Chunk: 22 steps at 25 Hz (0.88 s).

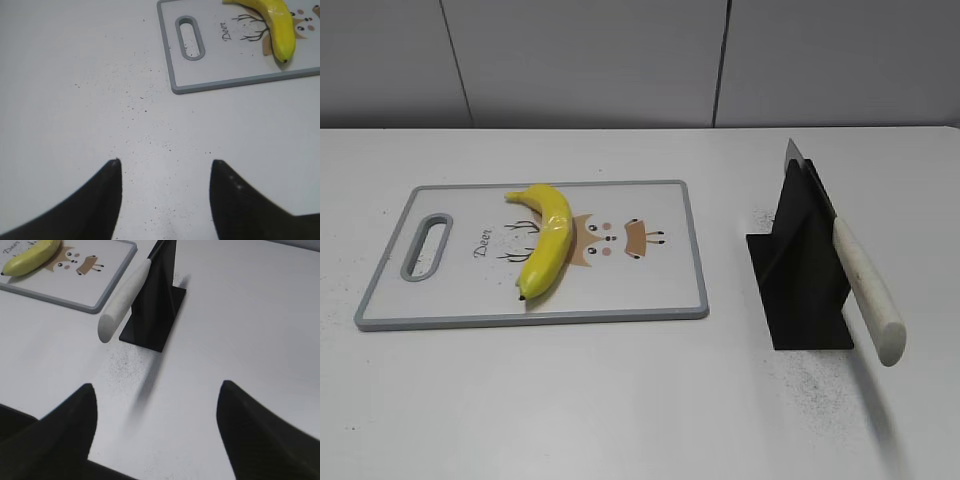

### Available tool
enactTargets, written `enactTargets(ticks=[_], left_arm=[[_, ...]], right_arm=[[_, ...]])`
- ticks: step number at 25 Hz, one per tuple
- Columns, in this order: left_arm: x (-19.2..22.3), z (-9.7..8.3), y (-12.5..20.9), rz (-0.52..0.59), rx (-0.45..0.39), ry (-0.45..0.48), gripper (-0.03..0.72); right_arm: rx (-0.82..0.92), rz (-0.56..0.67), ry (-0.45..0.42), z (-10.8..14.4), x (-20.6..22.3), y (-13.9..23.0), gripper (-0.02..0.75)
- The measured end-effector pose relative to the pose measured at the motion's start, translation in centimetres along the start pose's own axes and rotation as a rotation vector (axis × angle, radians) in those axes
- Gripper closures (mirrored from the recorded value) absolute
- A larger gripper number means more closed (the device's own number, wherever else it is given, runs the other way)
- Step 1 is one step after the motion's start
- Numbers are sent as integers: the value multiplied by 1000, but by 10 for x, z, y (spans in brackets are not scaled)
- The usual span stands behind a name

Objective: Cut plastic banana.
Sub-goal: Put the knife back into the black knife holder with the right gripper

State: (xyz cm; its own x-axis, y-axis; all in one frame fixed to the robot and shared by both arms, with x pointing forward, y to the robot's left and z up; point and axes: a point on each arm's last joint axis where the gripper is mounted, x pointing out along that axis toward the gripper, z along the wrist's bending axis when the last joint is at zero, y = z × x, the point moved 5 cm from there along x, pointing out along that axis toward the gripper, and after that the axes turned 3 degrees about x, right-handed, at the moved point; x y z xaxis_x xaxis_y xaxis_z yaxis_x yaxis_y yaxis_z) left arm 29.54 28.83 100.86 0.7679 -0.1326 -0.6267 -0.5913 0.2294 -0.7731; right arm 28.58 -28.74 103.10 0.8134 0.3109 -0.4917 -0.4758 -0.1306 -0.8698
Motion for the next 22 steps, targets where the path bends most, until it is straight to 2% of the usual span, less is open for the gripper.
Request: enactTargets(ticks=[4,8,22], left_arm=[[0,0,0,0,0,0,164],[0,0,0,2,0,0,164],[0,0,0,2,0,0,166]], right_arm=[[5,-60,-4,-1,-8,2,176],[20,-67,20,-2,-9,3,176],[157,-80,278,-13,-12,4,176]])
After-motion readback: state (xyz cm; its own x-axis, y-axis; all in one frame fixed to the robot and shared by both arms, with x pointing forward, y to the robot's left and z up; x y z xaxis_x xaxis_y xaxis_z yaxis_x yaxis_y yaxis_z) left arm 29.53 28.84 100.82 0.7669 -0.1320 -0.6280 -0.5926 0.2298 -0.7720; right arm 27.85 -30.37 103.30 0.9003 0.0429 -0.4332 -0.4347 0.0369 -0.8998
